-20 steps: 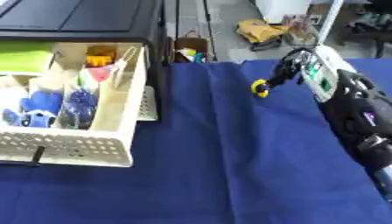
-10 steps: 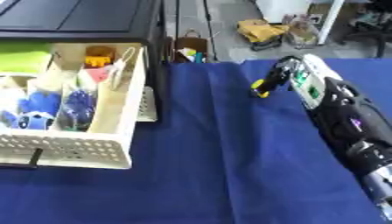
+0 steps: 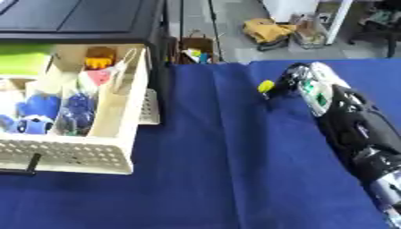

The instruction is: Pick up objects from table and place into drawer.

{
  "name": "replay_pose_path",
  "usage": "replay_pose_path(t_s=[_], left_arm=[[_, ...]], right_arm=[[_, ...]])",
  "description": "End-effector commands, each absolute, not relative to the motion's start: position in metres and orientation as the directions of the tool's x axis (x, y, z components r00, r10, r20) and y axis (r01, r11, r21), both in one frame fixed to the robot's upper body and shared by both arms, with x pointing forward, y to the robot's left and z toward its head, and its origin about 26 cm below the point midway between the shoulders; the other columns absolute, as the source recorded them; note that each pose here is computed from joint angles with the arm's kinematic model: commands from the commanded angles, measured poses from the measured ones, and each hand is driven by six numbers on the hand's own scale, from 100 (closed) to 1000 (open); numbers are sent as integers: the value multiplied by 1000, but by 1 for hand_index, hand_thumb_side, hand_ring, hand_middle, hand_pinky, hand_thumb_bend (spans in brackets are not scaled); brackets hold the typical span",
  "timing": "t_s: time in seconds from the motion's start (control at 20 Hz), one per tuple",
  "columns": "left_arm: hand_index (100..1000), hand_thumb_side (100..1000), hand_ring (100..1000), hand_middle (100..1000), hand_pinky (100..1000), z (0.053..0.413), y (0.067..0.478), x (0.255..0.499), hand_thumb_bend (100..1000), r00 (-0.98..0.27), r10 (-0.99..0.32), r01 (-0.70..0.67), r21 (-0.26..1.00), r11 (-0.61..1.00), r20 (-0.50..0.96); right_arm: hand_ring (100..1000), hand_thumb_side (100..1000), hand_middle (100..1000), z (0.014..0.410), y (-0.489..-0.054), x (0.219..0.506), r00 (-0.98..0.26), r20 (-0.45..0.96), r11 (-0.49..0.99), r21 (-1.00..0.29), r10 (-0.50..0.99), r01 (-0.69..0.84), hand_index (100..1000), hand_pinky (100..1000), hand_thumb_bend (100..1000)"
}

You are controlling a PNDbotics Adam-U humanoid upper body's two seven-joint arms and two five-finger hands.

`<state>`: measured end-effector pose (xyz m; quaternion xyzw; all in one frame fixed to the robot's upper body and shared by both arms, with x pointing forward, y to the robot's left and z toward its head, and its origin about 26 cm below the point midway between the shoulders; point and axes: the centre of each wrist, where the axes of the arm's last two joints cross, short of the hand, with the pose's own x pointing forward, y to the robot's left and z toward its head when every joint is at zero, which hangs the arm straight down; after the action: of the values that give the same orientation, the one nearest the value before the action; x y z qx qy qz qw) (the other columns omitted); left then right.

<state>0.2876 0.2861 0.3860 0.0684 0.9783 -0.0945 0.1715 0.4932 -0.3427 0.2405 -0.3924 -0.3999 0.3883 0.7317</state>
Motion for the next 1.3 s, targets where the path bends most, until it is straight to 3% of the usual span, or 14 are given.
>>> replay_pose_path(t_s=[0.05,0.55,0.9,1.3], left_arm=[[682,979,469,509,290,392,286,283,310,-895,125,228,-198,953,-429],[683,979,470,512,290,391,285,283,312,-896,128,230,-197,953,-426],[683,979,470,513,290,391,285,283,312,-896,130,231,-196,953,-424],[684,980,471,514,291,391,285,283,311,-897,133,232,-194,953,-423]], right_arm=[[906,451,612,256,-351,491,387,288,385,-901,876,-201,871,819,355],[898,480,594,254,-349,492,378,302,389,-903,875,-180,850,811,308],[899,444,593,252,-347,492,373,307,391,-903,876,-176,851,811,407],[874,428,530,249,-344,494,386,292,370,-918,875,-144,798,789,424]])
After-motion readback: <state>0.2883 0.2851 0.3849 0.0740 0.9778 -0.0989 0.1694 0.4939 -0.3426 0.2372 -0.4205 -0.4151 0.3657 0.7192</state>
